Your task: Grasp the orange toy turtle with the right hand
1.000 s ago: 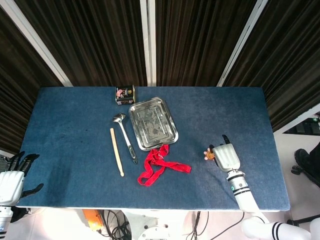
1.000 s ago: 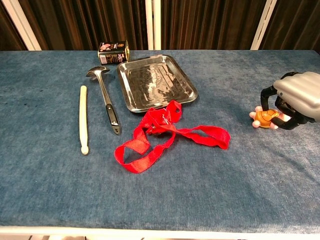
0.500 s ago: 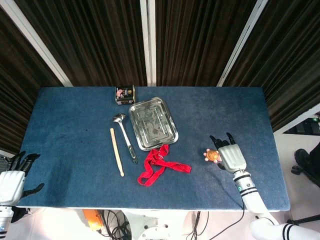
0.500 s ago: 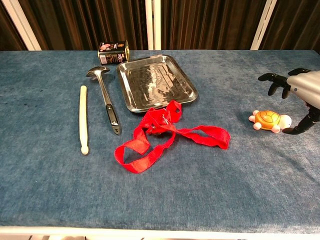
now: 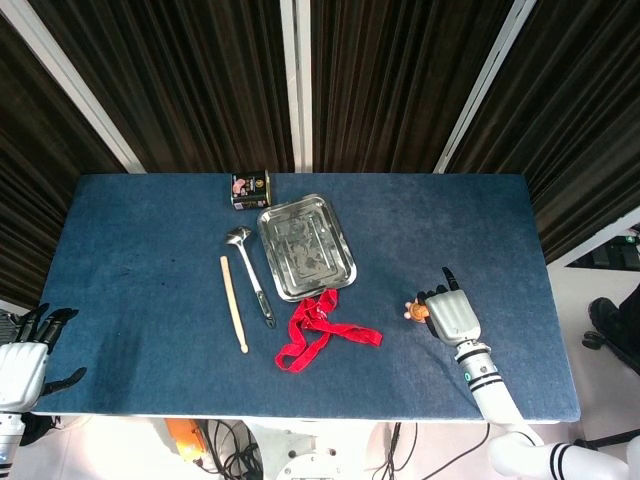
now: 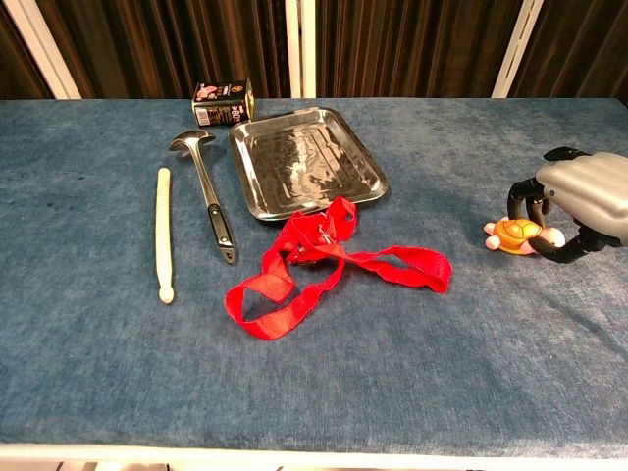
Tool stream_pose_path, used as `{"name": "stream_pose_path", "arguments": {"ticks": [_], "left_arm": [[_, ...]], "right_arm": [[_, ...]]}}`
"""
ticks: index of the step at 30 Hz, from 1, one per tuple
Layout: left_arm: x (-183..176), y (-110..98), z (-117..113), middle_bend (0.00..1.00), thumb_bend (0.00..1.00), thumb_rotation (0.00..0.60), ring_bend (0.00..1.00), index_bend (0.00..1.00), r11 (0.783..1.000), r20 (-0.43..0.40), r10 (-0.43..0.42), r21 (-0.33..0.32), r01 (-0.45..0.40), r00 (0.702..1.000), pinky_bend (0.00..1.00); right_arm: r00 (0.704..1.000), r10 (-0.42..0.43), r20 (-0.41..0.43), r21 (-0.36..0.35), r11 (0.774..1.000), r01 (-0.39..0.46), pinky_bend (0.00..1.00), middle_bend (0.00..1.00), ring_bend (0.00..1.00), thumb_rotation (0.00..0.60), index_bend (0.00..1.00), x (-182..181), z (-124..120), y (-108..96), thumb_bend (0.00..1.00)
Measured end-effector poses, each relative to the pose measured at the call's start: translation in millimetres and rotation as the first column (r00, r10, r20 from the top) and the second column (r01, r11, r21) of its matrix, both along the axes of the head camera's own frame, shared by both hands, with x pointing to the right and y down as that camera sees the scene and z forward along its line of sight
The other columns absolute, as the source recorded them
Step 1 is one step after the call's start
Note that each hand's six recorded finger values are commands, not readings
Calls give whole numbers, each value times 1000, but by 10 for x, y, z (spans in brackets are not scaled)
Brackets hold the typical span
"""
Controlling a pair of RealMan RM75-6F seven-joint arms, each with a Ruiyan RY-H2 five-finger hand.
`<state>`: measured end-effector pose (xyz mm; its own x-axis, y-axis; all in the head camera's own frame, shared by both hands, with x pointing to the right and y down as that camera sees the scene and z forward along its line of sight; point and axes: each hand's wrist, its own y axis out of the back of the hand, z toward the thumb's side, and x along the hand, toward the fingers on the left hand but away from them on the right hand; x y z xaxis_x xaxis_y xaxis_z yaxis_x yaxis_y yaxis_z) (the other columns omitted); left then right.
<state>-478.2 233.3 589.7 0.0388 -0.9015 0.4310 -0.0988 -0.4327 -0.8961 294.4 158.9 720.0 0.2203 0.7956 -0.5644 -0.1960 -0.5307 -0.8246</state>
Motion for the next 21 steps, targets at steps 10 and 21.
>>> {"name": "stream_pose_path", "arguments": {"ticks": [10,21], "left_arm": [[-2,-1,-19,139,133,600,0,147,1000,1,2,6,-2,1000,105],[79,-28,-57,139,133,600,0,147,1000,-3,14,20,-14,1000,106]], "right_arm": [[1000,-28,-1,39,999,28,126,858,598,600,928,-23,34,18,286],[991,16,135,27,999,-20,0,0,0,600,0,11,-147,-30,0]]}}
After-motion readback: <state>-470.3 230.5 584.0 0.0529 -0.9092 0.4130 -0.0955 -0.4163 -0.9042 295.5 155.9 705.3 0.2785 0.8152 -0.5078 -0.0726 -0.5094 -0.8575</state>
